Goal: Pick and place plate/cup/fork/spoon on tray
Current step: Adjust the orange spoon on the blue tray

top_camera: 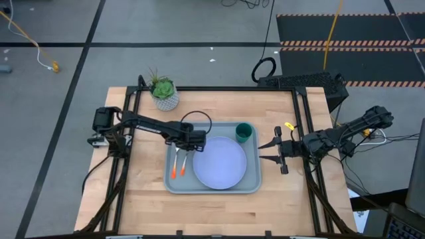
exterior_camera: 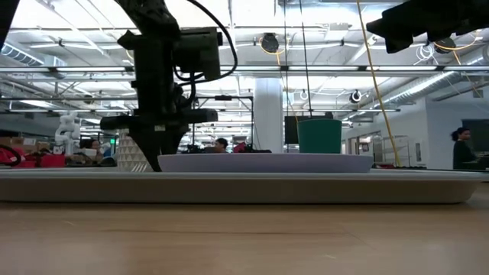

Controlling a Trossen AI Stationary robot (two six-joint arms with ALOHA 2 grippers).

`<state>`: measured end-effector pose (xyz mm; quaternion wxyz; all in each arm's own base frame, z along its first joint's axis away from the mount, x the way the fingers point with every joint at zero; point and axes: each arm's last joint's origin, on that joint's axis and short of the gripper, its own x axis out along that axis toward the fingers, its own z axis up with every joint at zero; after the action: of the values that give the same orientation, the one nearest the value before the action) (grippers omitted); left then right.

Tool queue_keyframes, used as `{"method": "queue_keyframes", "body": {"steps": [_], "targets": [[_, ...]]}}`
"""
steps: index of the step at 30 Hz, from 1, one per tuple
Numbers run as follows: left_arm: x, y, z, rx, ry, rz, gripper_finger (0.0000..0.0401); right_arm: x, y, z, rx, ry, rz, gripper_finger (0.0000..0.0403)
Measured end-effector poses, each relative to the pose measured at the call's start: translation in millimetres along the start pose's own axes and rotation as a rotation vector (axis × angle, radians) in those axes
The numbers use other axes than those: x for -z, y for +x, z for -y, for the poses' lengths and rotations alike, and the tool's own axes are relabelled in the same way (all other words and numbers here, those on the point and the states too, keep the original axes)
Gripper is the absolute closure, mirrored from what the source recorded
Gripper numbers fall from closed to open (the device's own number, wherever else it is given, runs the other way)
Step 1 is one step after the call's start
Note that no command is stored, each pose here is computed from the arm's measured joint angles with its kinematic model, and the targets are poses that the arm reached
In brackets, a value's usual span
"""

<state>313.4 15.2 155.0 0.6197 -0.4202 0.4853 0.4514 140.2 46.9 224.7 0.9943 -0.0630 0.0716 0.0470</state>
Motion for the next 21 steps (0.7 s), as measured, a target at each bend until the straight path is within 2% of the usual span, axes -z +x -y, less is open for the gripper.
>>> {"method": "queue_keyframes", "body": {"steps": [15, 21], "targets": [[1.7, -0.1, -1.1, -0.01, 0.005, -0.02, 0.032, 0.1, 0.1, 0.0, 0.0, 0.003, -0.001, 0.0259], [3.3, -0.4, -7.0, -0.07, -0.008, -0.037, 0.032, 0.1, 0.1, 0.0, 0.0, 0.003, -0.001, 0.0259]]}}
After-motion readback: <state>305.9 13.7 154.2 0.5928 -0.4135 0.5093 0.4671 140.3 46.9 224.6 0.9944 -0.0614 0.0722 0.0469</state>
